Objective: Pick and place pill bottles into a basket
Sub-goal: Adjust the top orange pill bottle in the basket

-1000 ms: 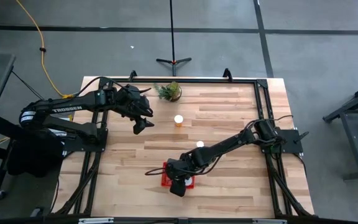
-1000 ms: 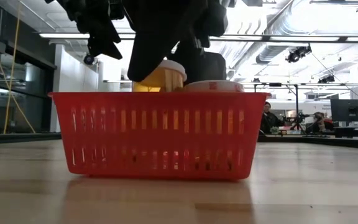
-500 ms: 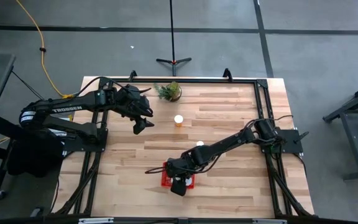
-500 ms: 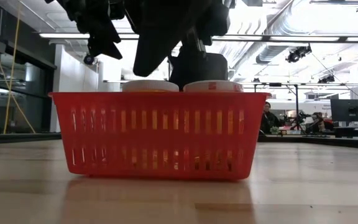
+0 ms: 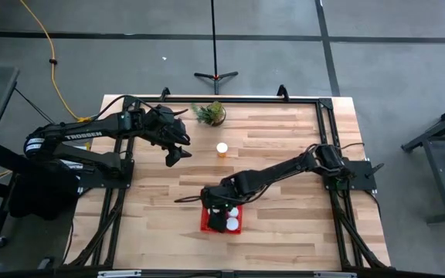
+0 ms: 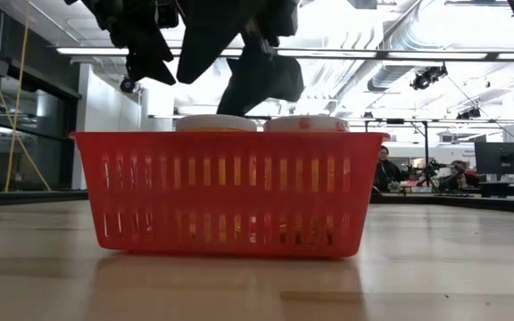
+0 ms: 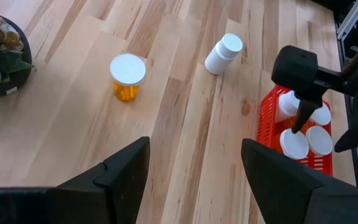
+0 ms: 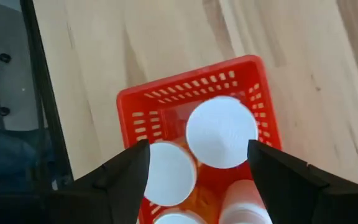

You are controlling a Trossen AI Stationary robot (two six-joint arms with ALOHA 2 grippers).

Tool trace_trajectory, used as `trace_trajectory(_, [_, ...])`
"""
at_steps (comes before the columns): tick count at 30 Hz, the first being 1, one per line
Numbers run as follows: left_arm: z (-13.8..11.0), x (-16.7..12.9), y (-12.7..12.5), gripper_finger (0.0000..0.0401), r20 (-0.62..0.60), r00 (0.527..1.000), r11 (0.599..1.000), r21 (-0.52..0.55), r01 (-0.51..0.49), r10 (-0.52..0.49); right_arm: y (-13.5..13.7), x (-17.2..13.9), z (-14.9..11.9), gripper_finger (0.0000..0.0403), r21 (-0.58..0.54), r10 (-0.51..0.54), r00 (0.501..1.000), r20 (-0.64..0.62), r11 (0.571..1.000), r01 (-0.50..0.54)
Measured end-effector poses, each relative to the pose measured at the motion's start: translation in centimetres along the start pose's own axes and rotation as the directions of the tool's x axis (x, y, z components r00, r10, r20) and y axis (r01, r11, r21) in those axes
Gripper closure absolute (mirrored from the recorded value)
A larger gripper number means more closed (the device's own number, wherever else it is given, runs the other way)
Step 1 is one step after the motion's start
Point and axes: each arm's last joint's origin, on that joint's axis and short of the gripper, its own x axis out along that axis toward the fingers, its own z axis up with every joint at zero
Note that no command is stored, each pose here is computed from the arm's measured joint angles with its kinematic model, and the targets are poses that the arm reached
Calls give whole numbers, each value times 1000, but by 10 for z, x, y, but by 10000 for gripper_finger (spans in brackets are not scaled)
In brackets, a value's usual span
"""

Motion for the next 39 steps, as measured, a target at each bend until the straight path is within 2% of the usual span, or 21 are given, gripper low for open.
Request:
trace_trajectory(12, [0, 0, 0, 114, 0, 1000, 1000, 4, 0, 0, -11, -1, 10, 142, 20, 2, 1000, 14, 1000, -3])
trace_trajectory(39, [-2, 0, 0, 114, -18, 1000, 1000, 0, -3, 3, -17, 29, 6, 143, 55, -8, 999, -34, 998, 10])
